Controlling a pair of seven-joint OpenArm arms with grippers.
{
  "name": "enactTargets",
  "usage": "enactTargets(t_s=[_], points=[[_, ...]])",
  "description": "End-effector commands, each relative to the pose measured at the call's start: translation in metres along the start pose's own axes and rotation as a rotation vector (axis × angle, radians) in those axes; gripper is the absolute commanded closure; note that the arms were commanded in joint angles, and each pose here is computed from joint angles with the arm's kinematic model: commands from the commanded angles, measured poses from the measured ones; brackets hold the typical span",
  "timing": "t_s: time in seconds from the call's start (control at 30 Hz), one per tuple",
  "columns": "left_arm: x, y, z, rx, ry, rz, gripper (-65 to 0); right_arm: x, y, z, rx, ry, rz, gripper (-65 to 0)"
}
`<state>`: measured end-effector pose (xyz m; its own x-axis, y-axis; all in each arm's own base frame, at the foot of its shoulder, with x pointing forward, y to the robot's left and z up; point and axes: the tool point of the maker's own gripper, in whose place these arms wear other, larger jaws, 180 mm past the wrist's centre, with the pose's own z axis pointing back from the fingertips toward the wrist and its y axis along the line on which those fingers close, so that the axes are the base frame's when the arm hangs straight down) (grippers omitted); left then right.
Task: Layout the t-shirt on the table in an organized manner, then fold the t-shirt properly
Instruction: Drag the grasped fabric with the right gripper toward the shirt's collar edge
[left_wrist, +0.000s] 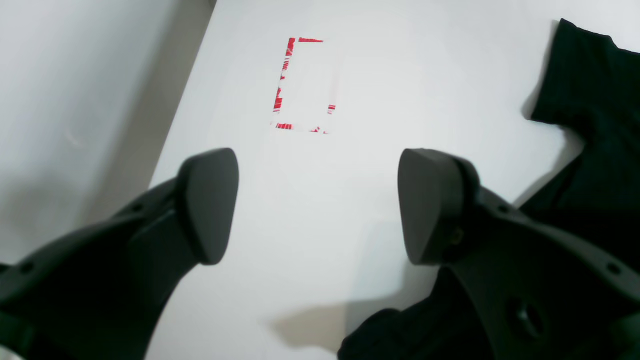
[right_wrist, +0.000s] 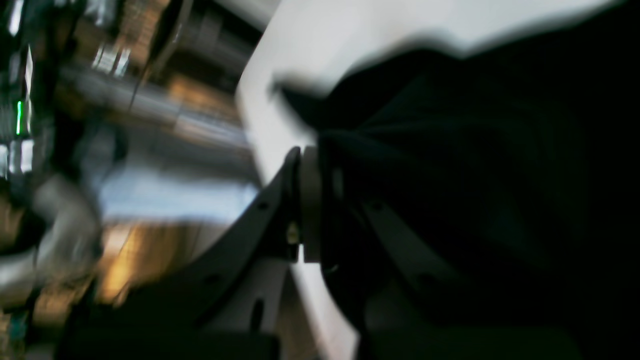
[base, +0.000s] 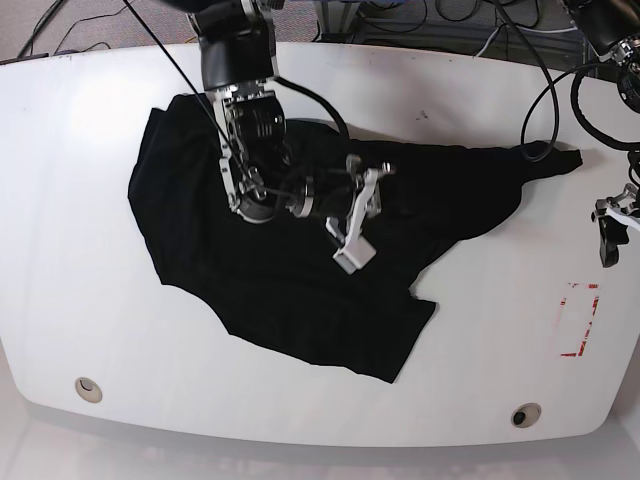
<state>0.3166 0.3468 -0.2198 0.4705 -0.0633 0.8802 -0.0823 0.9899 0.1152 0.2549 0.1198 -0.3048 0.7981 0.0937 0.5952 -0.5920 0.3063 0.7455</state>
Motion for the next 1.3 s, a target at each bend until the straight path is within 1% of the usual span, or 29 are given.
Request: enactTargets(t_s=[0.0,0.07,0.17,0.23,0.3,0.4,0.5,0.63,0.77,0.83,0.97,1.07,1.27], points=[[0.027,0.001,0.002,-0.001,-0.078,-0.017,-47.1,0.004,0.03,0.002,0.072,-0.027,0.068,0.0],[0.03,0.002,0.001,0.003,-0.087,-0.014,-47.1,0.0,0.033,0.004,0.07,-0.024,0.075,0.0],[0.035,0.003,-0.001,0.0,-0.098,-0.003,-47.1,0.005,0.024,0.013,0.041,-0.054,0.064,0.0],[0.035,0.003,-0.001,0.002,-0.098,-0.004,-47.1,0.006,0.023,0.014,0.038,-0.053,0.067,0.0],[0.036,0.003,-0.001,0.002,-0.101,-0.003,-47.1,0.0,0.021,0.014,0.034,-0.019,0.082,0.0],[0.036,0.003,-0.001,0.001,-0.1,-0.003,-47.1,-0.008,0.018,0.017,0.021,0.062,0.137,0.0],[0.037,0.003,-0.001,0.001,-0.104,-0.001,-47.1,-0.01,0.022,0.014,0.031,0.091,0.161,0.0],[0.042,0.004,-0.002,0.002,-0.116,0.0,-47.1,-0.013,0.016,0.018,0.012,0.141,0.194,0.0],[0.042,0.004,-0.002,0.003,-0.115,0.0,-47.1,-0.03,0.017,0.018,0.015,0.233,0.231,0.0],[0.042,0.004,-0.002,0.003,-0.115,0.0,-47.1,-0.035,0.018,0.021,0.012,0.259,0.254,0.0],[0.042,0.004,-0.002,0.003,-0.116,0.002,-47.1,-0.052,0.028,0.024,0.027,0.295,0.286,0.0],[0.04,0.005,-0.004,0.003,-0.109,0.007,-47.1,-0.05,0.025,0.032,0.006,0.281,0.291,0.0],[0.037,0.006,-0.005,0.004,-0.101,0.013,-47.1,-0.061,0.023,0.051,-0.026,0.312,0.325,0.0]])
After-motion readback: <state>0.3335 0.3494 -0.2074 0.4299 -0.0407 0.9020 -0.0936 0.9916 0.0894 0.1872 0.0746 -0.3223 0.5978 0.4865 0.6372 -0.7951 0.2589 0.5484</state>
